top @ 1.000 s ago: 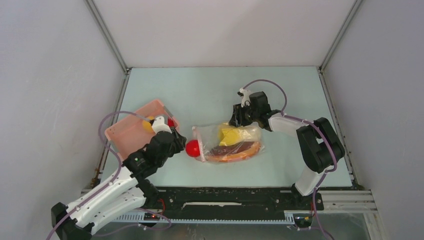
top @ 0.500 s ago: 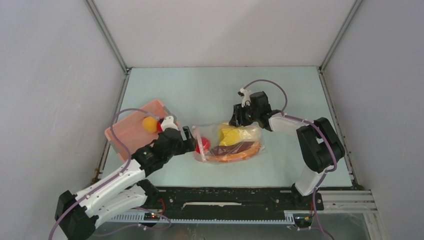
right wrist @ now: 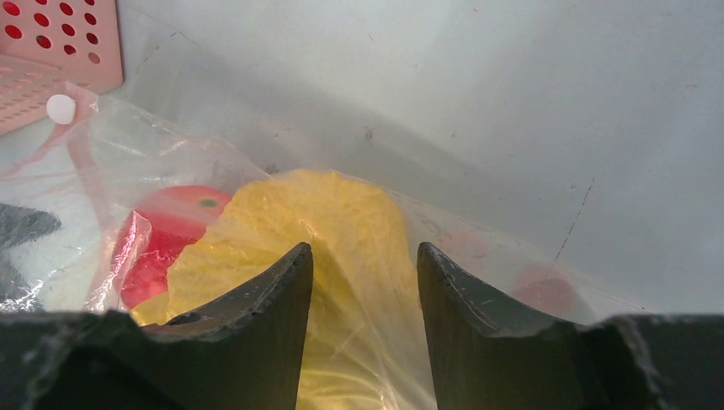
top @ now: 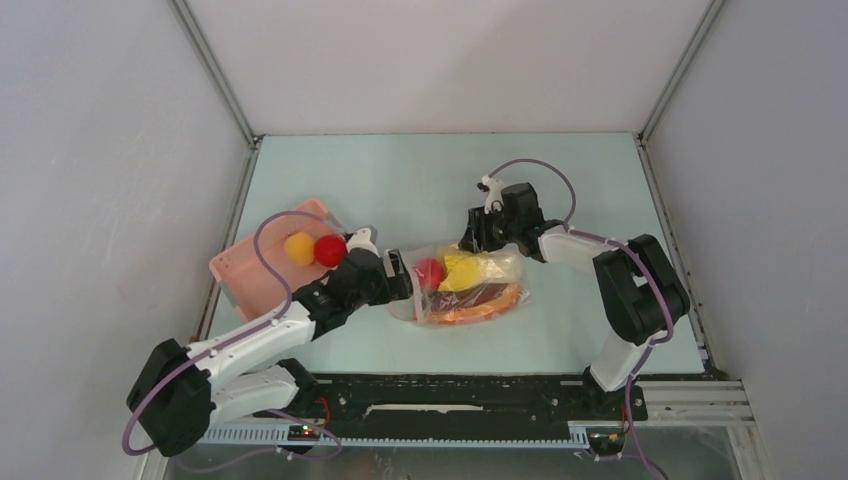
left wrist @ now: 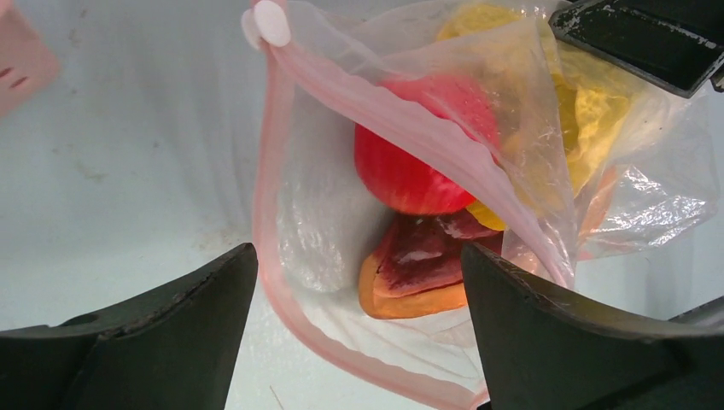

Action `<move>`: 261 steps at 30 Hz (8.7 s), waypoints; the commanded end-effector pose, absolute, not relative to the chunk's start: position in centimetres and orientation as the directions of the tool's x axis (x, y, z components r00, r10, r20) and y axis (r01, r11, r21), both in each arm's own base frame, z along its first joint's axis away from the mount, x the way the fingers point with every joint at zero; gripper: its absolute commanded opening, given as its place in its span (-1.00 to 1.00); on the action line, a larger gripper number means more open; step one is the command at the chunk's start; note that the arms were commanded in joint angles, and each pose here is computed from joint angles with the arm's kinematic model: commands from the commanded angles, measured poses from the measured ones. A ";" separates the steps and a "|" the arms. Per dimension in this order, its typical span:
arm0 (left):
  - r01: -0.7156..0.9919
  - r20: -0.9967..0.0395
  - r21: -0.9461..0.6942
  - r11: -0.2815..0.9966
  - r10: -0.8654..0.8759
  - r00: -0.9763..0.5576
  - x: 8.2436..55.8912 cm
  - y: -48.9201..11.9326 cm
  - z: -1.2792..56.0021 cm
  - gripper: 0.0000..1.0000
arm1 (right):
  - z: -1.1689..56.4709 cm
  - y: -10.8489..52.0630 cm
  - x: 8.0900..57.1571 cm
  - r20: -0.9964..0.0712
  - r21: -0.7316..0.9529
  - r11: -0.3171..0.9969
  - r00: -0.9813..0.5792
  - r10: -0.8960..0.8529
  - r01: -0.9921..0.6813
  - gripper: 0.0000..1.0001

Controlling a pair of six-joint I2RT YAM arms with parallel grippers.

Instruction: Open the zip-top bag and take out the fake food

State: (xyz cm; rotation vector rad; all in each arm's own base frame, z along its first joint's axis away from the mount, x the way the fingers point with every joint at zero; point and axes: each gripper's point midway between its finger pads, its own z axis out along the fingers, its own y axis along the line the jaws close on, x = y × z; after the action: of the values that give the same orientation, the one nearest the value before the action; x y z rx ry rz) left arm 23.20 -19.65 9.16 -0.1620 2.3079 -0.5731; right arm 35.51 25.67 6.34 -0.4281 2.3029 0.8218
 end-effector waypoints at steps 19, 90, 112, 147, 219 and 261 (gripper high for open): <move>0.108 -0.642 -0.548 0.829 -0.334 -0.690 26.7 -24.1 10.0 0.83 | 6.1 26.3 35.4 -0.674 0.460 0.726 -0.733 -0.089 -0.511 0.11; -0.114 -0.768 -0.213 0.970 -0.239 -0.594 22.8 -8.0 17.5 -0.02 | 3.5 25.7 35.5 -0.593 0.531 0.710 -0.801 -0.077 -0.462 0.56; -0.500 -0.578 -0.400 0.768 -0.635 -0.512 30.3 2.9 11.8 0.74 | 3.7 25.7 35.4 -0.593 0.539 0.702 -0.801 -0.076 -0.466 0.56; 0.091 -0.668 -0.607 0.790 -0.445 -0.596 22.7 -14.2 15.6 0.85 | 18.8 30.3 23.0 -0.841 0.130 0.814 -0.497 -0.211 -0.566 0.65; -0.012 -0.420 -0.844 0.536 -0.675 -0.607 18.6 -18.6 9.1 -0.09 | 14.8 37.0 15.1 -0.873 0.153 0.884 -0.479 -0.089 -0.442 -1.00; 0.121 -0.397 -0.784 0.609 -0.341 -0.852 17.5 -26.1 6.0 0.07 | 10.9 36.3 12.8 -0.832 0.212 0.847 -0.545 -0.105 -0.487 -0.87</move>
State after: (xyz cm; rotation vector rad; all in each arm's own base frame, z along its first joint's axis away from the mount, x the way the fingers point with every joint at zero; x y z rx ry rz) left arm 16.67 -23.95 3.75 -0.2633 2.3841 -1.0881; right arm 12.85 36.22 9.83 -0.5099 2.1113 0.4587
